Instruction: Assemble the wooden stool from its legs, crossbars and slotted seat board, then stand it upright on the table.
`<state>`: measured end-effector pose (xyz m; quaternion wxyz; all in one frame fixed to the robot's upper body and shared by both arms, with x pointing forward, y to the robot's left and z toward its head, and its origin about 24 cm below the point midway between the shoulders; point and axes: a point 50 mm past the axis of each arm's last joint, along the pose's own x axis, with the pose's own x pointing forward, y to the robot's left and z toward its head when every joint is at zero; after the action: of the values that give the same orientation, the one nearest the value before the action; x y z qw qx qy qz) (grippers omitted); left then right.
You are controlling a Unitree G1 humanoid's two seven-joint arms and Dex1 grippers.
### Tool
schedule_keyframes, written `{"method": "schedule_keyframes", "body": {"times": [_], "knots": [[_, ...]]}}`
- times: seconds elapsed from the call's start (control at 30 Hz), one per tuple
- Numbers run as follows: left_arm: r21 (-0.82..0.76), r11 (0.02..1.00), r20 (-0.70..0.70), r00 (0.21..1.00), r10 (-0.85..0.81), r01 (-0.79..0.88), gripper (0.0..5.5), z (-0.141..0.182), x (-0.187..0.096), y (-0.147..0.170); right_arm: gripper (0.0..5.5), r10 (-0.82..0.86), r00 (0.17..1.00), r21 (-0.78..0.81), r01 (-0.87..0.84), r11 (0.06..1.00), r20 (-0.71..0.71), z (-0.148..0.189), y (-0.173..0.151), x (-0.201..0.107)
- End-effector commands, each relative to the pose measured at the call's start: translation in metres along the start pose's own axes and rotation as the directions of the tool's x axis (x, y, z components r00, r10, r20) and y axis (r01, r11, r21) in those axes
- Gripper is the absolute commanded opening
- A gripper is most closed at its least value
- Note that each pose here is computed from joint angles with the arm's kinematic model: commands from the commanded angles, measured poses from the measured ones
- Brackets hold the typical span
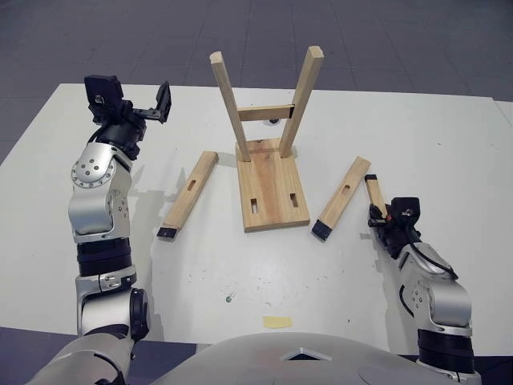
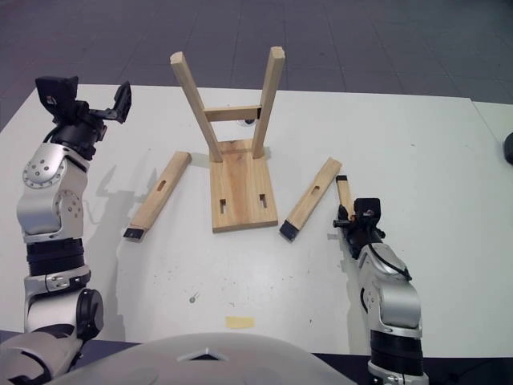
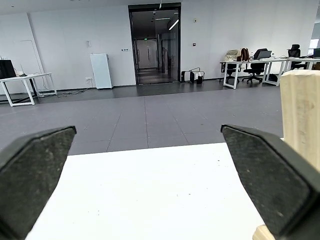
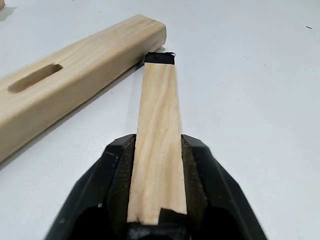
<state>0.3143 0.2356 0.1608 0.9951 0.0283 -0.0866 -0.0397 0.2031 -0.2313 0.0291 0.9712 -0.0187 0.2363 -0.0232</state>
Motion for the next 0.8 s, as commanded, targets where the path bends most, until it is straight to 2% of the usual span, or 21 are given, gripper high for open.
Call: {"method": "schedule_keyframes", "body": {"times": [0.03,0.17,0.23,0.37,0.47,0.63,0.7,0.8], "knots": [[-0.018,1.0,0.005,1.0,0.021,-0.021,5.4,0.004,0.001,0.006,1.3,-0.036,0.981,0.022,0.041,0.999,-0.191,-0.037,-0.003,0.0],[-0.081,0.996,0.058,0.998,0.038,-0.033,5.4,0.023,0.008,0.011,1.3,-0.156,0.987,0.008,0.157,0.988,-0.022,-0.008,-0.013,0.011],[-0.131,0.991,0.109,0.994,0.025,-0.01,5.4,0.041,0.014,0.008,1.3,-0.229,0.954,-0.018,0.236,0.971,0.193,0.031,-0.019,0.014],[-0.234,0.965,0.223,0.973,-0.063,0.116,5.4,0.08,0.019,-0.008,1.3,-0.174,0.79,-0.065,0.261,0.963,0.588,0.112,-0.003,0.0],[-0.328,0.861,0.336,0.9,-0.277,0.388,5.4,0.11,0.014,-0.04,1.3,-0.036,0.634,-0.15,0.237,0.96,0.772,0.157,0.023,-0.017],[-0.497,0.597,0.42,0.777,-0.469,0.63,5.4,0.113,0.006,-0.075,1.3,0.225,0.472,-0.304,0.097,0.948,0.852,0.181,0.068,-0.036],[-0.534,0.51,0.45,0.737,-0.503,0.674,5.4,0.115,0.002,-0.085,1.3,0.319,0.436,-0.371,0.037,0.928,0.841,0.181,0.082,-0.039],[-0.608,0.407,0.452,0.718,-0.529,0.682,5.4,0.113,0.002,-0.102,1.3,0.418,0.411,-0.428,-0.073,0.901,0.81,0.176,0.099,-0.039]]}}
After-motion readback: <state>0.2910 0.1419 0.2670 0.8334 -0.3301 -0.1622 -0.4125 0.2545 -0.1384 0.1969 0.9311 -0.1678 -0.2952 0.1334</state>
